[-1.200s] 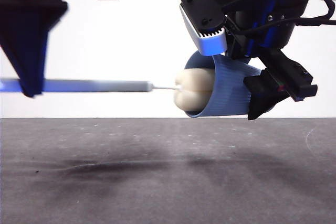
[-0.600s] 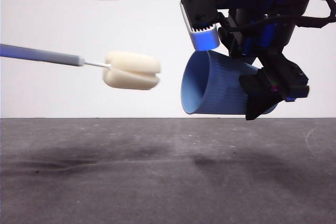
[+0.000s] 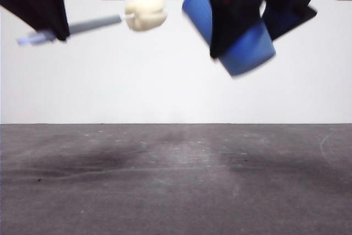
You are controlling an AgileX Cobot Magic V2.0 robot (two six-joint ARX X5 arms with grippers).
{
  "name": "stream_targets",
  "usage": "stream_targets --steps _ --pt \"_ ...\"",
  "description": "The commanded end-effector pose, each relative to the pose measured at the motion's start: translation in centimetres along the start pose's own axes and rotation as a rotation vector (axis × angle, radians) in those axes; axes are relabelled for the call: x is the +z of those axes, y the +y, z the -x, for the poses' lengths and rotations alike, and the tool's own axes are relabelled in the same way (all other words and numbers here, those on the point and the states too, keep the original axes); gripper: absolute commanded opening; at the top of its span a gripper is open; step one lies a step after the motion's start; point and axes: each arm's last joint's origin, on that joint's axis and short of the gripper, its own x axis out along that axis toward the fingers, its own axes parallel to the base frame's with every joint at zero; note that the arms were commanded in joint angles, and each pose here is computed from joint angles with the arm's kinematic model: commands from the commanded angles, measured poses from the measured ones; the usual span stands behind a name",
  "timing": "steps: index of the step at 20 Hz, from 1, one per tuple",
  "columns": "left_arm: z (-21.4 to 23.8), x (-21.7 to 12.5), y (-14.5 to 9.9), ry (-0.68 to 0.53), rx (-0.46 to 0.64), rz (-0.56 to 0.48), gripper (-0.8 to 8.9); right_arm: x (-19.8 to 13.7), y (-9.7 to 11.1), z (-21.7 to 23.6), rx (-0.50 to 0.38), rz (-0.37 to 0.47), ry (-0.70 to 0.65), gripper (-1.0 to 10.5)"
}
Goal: Pick up the cup brush,pick up the cup,insert the brush into the cup,clean the cup,put the cup brush back,put the cup back to the fixed position on the table
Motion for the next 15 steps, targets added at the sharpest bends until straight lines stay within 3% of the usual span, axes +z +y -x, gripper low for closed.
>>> stream_targets --steps 1,7,10,15 --pt "-2.7 -0.2 0.3 0.022 0.043 0.087 -0.09 0.6 -0.5 1.6 0.035 -0.168 -0.085 -0.1" --pt "-10.2 0.6 -0.5 0.086 0.040 0.193 -0.09 0.9 -1.9 5.3 0.043 -0.221 -0.214 -0.1" --pt "-13.2 0.1 -0.8 0.146 0.033 0.221 -0.09 0.7 -2.1 6.0 0.043 -0.222 -0.215 -0.1" --pt "-15.2 0.2 -1.1 0.122 0.025 0.275 -0.09 0.5 -2.1 6.0 0.042 -0.215 -0.197 -0.1"
